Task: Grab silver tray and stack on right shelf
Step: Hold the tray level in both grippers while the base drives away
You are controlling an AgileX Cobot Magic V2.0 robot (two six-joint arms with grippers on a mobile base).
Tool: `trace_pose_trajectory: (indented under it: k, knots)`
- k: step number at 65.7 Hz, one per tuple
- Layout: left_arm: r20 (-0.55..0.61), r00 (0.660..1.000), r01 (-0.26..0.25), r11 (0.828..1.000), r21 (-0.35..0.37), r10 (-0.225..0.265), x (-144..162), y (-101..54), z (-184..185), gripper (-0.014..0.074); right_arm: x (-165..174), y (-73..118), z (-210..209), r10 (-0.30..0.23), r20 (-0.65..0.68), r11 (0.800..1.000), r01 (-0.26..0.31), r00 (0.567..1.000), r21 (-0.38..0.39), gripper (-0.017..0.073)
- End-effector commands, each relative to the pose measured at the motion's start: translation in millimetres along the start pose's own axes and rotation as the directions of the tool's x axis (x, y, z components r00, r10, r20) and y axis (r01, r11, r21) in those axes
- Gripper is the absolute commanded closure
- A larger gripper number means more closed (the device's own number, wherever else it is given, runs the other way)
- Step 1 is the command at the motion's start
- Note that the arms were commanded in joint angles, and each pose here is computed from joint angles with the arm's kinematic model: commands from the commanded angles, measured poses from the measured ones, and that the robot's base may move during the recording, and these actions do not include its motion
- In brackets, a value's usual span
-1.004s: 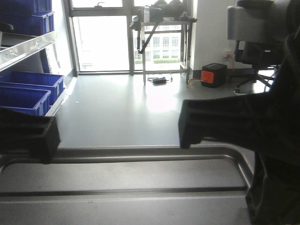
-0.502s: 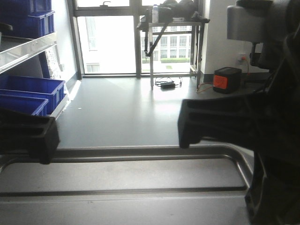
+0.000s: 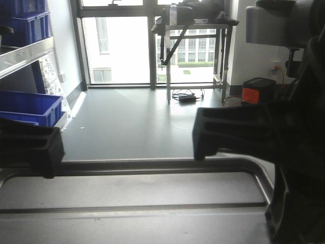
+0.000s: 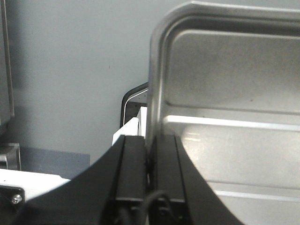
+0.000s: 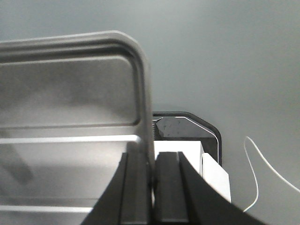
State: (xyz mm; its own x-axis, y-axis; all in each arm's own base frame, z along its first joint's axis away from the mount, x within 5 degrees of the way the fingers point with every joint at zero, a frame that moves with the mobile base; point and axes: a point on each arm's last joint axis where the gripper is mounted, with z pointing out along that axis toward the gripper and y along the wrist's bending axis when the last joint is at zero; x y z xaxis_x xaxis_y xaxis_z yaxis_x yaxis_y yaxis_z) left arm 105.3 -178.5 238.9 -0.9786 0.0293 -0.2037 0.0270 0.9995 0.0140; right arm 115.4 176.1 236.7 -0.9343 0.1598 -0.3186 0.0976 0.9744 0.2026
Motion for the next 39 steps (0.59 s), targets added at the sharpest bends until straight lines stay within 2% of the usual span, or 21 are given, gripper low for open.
trace_pose_trajectory:
  k: [1, 39]
  knots:
    - [-0.037, 0.999, -0.007, 0.979, -0.206, 0.000, 3.5, 20.9, -10.2, 0.0694, -7.2, -4.1, -9.4, -0.023, 0.048, 0.999, 0.021, 0.999, 0.039, 0.0489]
    - [-0.036, 0.999, -0.008, 0.978, -0.207, 0.001, 3.3, 20.9, -10.2, 0.0694, -7.2, -4.2, -9.4, -0.023, 0.048, 0.999, 0.021, 0.999, 0.039, 0.0489]
